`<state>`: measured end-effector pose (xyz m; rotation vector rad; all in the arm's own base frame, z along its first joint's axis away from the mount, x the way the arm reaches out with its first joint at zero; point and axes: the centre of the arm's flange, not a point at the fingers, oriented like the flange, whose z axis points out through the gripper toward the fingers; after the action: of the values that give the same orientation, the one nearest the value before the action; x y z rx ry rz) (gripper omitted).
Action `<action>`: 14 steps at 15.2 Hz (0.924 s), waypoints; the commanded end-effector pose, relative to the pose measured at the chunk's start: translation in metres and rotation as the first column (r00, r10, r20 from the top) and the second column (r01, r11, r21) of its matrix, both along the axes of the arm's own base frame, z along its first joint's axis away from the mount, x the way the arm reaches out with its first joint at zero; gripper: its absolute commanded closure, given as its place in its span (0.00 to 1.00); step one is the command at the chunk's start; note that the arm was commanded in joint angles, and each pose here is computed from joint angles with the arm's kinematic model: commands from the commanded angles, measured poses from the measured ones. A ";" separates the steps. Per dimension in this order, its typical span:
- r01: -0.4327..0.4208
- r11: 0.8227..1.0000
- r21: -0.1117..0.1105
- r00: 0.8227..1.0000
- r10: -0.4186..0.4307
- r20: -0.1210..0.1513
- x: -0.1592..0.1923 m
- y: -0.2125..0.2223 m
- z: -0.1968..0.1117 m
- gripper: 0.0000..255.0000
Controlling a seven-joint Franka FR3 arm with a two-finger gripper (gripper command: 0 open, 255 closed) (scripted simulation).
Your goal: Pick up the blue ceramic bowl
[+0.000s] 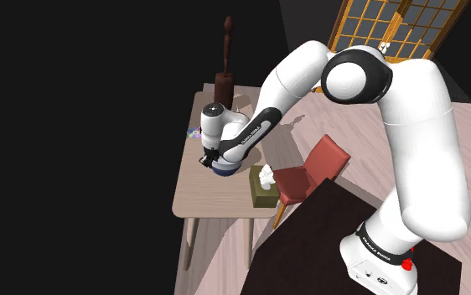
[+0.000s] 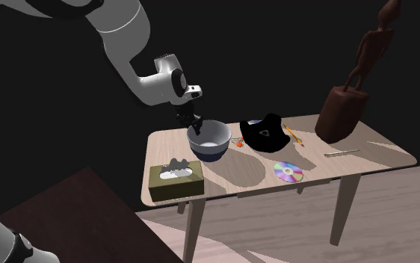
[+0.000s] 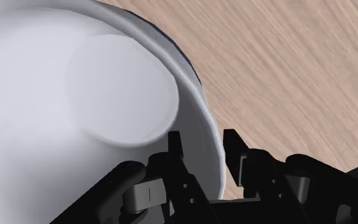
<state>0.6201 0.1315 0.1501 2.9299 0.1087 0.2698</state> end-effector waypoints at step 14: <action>0.000 1.000 0.000 1.000 0.000 0.000 0.000 0.000 0.031 1.00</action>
<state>0.6196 0.1328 0.1748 2.9301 0.1089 0.2692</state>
